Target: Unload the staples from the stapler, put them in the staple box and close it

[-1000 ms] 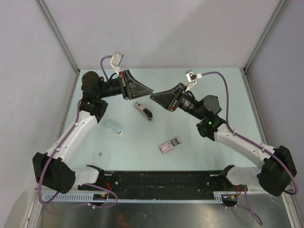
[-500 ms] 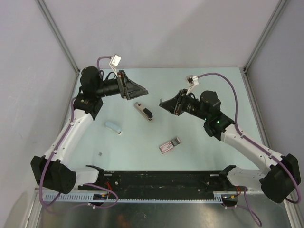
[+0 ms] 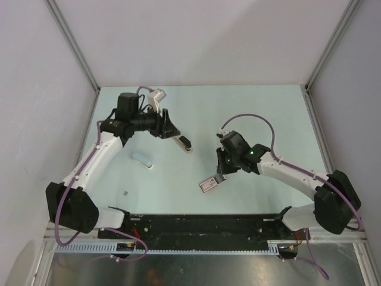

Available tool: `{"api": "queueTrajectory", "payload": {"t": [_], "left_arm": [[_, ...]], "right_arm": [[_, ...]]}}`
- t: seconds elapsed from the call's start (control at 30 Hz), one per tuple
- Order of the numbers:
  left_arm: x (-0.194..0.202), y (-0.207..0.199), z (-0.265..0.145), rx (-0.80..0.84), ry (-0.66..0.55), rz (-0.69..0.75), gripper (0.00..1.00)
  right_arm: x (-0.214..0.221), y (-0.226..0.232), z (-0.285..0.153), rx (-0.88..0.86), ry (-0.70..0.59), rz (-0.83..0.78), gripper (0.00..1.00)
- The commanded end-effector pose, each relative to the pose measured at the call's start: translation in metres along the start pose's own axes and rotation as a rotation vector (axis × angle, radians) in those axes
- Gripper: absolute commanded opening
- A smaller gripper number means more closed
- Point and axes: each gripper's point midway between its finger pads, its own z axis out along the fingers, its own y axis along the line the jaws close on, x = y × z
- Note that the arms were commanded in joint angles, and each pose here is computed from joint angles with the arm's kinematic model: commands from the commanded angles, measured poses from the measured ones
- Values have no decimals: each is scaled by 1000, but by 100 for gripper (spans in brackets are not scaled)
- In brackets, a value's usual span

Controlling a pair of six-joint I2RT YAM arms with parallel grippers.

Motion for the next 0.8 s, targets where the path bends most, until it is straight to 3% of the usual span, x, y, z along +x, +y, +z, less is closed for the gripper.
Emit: {"api": "queueTrajectory", "payload": {"t": [0.0,0.77], "left_arm": [[28,18,3,-49,87,109,58],[48,13,12,-9,145,135,56]], "right_arm": [[18,-31,5,190,71,-48,0],[30,-33,41,183,162,-156,0]]}}
